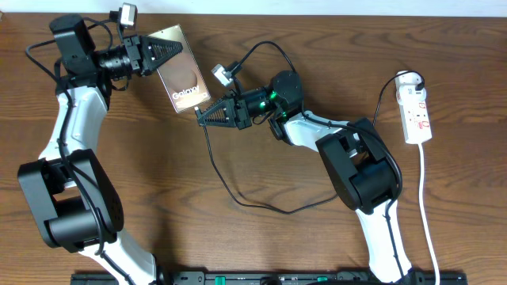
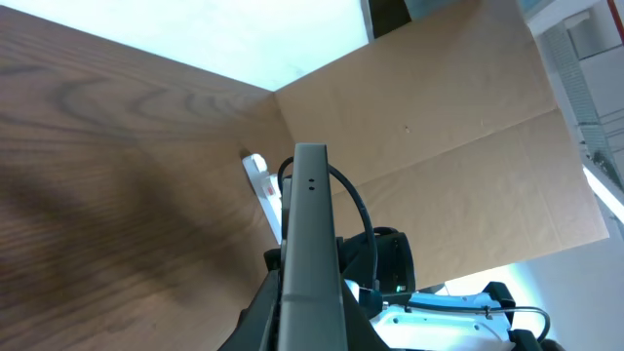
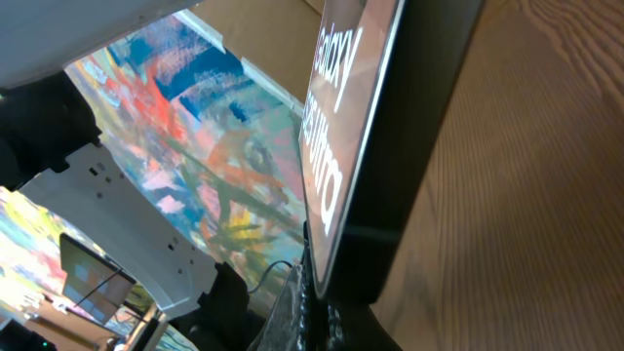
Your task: Plug charger to phone and switch on socket
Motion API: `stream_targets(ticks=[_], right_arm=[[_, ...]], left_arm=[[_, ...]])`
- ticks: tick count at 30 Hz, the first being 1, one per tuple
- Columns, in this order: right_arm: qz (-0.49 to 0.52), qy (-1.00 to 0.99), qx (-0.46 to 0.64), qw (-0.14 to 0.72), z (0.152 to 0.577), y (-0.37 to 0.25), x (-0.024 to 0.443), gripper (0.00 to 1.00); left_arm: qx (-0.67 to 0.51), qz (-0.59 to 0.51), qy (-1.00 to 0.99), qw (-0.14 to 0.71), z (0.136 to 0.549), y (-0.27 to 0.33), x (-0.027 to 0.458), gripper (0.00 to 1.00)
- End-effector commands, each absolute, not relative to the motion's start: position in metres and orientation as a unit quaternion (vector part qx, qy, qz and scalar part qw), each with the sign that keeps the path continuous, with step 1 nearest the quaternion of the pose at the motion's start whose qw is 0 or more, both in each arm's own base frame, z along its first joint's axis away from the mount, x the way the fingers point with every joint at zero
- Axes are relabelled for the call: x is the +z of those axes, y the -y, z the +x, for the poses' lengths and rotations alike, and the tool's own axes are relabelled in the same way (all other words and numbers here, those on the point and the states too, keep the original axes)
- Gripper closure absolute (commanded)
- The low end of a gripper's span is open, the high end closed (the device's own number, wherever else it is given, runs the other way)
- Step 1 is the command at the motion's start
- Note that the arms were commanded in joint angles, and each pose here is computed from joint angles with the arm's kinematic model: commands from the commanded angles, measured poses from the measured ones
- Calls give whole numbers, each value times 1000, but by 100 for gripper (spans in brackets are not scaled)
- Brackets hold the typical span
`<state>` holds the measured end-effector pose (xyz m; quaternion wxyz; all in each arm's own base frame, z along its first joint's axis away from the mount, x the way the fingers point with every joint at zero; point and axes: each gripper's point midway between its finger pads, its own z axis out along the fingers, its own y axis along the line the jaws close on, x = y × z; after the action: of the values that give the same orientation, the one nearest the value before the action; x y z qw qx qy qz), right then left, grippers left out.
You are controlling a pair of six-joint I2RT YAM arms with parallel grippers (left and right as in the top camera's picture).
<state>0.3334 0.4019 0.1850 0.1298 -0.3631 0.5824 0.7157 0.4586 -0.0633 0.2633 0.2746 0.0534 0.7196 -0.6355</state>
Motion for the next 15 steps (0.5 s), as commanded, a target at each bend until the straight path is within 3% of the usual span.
stream_targets(ticks=[1, 15], right_arm=[[-358, -581, 717, 144, 340, -403, 192, 99], [-355, -582, 717, 144, 341, -403, 192, 99]], left_arm=[[-646, 70, -711, 267, 452, 64, 268, 93], [-648, 84, -710, 263, 450, 76, 268, 93]])
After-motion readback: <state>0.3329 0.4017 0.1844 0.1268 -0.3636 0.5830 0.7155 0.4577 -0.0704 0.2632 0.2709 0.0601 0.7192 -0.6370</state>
